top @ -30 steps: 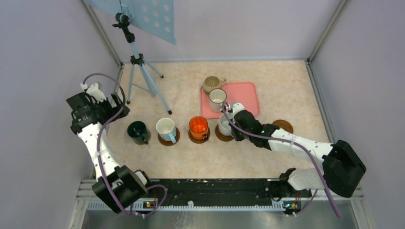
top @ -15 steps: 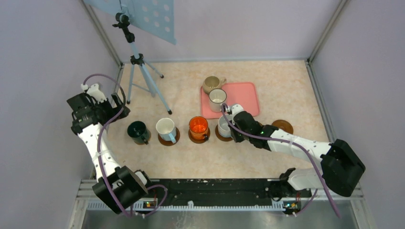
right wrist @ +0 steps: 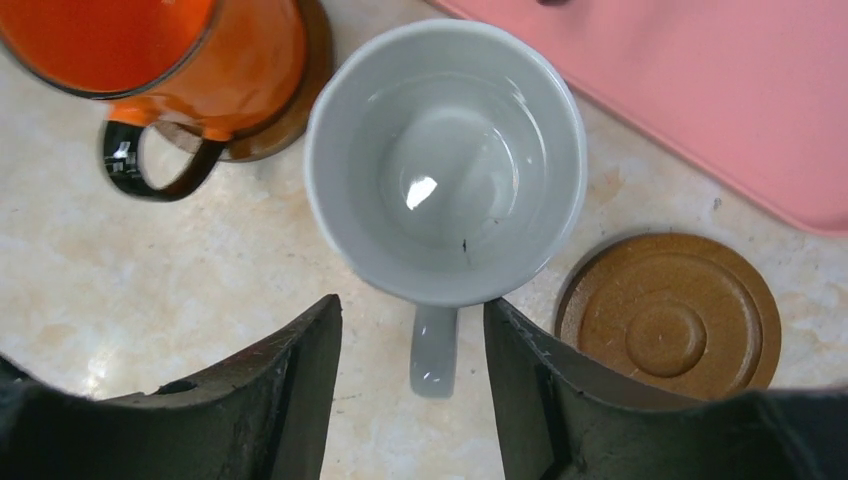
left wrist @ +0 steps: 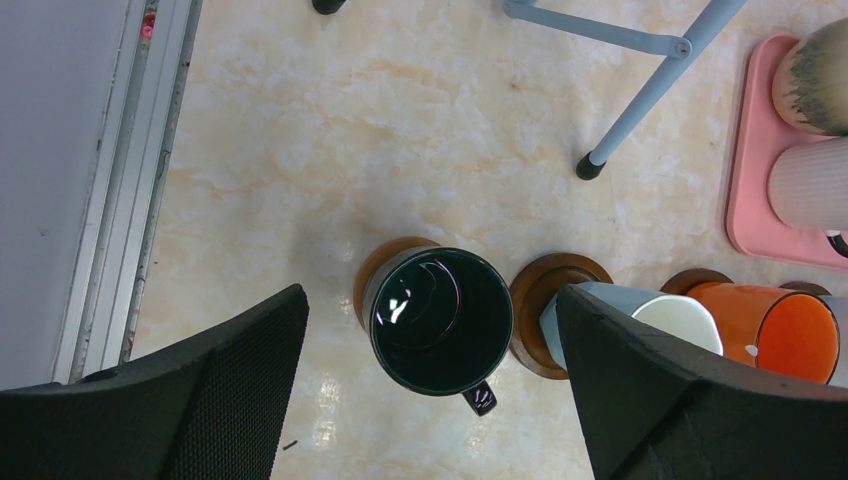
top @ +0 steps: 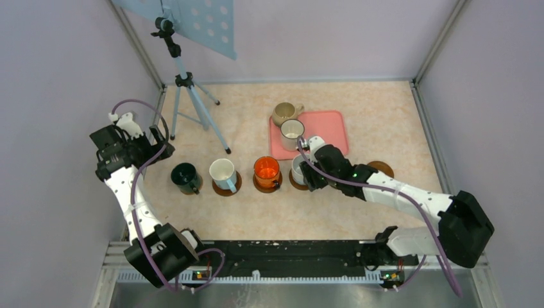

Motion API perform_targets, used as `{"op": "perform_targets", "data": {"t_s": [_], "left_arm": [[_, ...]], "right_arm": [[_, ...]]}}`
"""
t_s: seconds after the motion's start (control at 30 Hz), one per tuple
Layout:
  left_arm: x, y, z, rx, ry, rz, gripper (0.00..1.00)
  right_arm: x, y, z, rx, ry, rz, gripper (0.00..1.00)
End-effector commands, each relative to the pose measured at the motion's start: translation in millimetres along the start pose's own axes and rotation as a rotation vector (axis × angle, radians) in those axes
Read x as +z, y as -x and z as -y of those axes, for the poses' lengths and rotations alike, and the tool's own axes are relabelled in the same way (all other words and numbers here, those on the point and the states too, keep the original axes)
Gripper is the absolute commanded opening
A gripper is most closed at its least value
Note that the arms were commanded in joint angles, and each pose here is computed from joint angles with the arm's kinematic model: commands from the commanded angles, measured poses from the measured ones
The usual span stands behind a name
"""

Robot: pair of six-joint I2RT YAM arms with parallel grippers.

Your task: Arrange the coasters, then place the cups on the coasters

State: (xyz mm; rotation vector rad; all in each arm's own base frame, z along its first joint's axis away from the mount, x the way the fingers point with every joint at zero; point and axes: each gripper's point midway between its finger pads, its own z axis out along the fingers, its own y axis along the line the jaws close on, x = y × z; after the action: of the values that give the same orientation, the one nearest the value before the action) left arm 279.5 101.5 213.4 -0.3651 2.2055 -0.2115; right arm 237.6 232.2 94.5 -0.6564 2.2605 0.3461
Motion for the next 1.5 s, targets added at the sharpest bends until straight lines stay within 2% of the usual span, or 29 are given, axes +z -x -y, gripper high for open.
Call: {"op": "perform_targets", "data": {"t_s": [0.0,0.13,0.4,1.1,1.3,1.47], "left_arm": [[0,7,3,0.031,-0.015,0.028,0.99],[1,8,3,0.024,-0.023,0.026,0.99],[5,9,4,0.018,-0.037,0.020,0.99],[3,10,6,0.020,-0.040,0.025,0.99],[3,11,4,0.026,-0.031,0.026,0.99],[4,11,4,0.024,-0.034,0.025,0.99]], "right_arm": [[-34,54,-25,-0.090,0.146,0.135,0.54],[-48,68,-18,-0.084,0.153,0.150,0.51],[-43,37,31,-0.045,0.044,0.054,0.47],[-16,-4,28,-0.061,0.073,-0.055,0.45],[-25,6,34,-0.101,0.053,-0.045,0.48],[-45,53,27,-0.145,0.101,0.080,0.53]]}}
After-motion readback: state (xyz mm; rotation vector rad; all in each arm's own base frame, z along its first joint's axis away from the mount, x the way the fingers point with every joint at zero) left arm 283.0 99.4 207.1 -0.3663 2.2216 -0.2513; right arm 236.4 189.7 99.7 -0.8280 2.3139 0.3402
